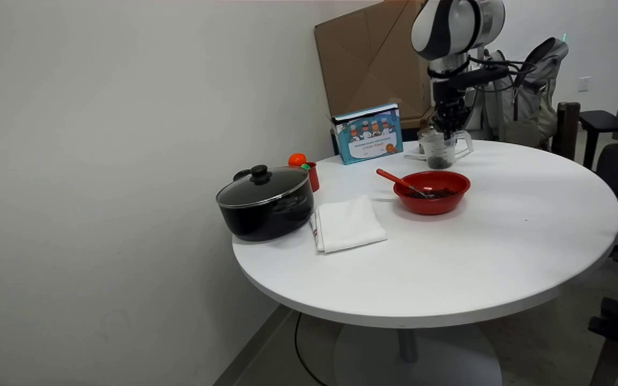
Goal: Move the colourless the container from the right to the left
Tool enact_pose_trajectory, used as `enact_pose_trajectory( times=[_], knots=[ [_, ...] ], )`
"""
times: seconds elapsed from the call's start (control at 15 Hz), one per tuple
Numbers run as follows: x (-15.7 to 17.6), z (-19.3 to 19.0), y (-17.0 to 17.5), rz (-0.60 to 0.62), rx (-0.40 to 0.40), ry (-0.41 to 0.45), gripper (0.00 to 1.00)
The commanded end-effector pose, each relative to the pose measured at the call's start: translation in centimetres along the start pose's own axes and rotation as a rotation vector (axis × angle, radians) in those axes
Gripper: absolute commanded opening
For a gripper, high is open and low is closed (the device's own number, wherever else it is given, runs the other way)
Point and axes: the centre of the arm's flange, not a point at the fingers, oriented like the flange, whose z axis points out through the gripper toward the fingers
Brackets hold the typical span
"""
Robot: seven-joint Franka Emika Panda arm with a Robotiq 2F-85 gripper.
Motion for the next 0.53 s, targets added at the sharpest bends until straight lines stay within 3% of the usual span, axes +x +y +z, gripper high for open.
enact_pose_trajectory(
  times=[0.0,0.47],
  knots=[
    [2.9,-4.9,-0.9,-0.104,0.099,-0.011,0.06],
    [6.5,-13.8,-6.5,-0.459,0.080,-0.036,0.06]
  ],
)
